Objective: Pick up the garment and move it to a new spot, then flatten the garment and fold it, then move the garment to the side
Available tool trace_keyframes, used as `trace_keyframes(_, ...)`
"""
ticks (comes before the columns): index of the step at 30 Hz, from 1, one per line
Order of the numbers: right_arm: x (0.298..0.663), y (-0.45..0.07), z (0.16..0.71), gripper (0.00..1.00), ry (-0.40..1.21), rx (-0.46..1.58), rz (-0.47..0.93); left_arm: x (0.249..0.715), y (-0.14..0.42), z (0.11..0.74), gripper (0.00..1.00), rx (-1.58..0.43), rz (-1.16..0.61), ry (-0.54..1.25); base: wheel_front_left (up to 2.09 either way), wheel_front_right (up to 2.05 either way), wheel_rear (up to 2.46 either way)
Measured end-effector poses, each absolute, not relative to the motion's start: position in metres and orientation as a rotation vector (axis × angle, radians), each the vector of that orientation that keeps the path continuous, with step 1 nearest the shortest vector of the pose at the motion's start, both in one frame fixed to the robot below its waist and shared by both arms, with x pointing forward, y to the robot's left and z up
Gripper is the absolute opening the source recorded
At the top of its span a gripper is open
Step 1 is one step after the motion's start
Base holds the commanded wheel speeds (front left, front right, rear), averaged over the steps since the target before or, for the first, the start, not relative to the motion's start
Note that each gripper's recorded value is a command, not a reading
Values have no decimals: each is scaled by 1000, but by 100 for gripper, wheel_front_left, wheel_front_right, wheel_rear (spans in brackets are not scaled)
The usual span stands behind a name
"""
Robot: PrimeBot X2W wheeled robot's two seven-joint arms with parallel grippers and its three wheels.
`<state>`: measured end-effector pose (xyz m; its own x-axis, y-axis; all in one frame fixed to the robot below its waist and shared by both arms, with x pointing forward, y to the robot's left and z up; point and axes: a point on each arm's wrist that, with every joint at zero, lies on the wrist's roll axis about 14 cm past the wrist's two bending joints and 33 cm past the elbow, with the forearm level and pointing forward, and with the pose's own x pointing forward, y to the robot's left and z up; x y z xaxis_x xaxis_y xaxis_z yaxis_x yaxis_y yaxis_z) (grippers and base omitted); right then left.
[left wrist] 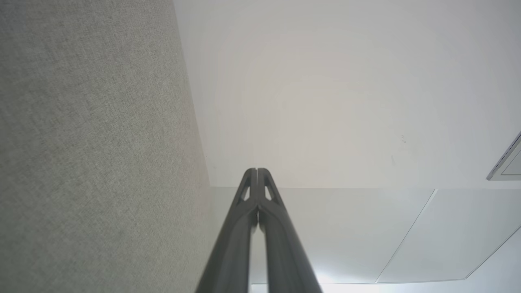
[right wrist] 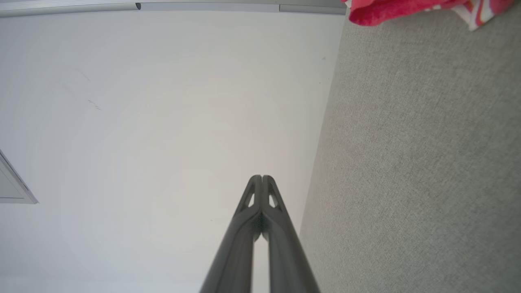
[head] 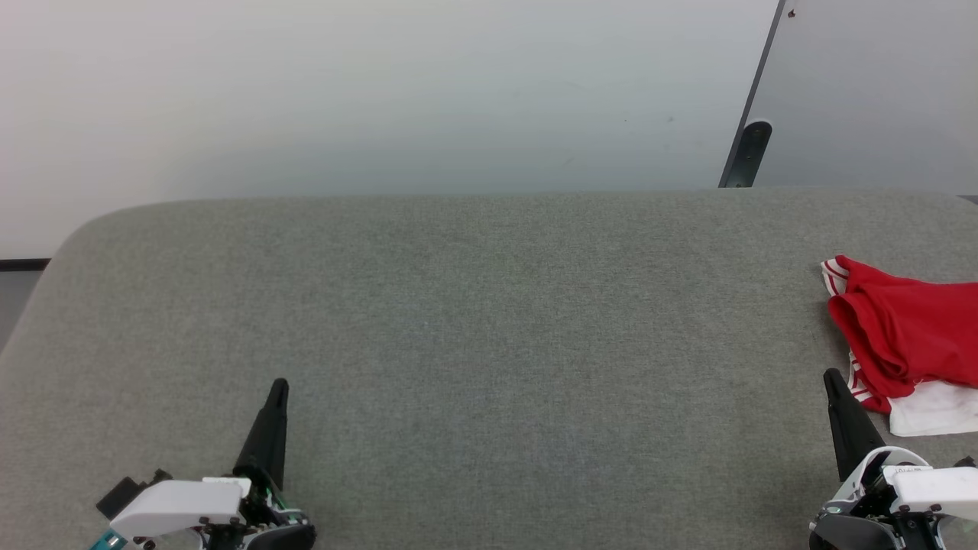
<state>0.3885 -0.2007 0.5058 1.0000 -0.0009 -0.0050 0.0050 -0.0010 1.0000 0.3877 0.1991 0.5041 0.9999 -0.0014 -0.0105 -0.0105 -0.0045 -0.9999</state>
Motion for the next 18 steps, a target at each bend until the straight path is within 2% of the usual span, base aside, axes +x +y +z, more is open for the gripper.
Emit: trace_keyframes(18, 389, -201, 506, 0, 3, 1572, -5, 388, 199, 504, 0, -1575, 7, 9, 0, 0, 0)
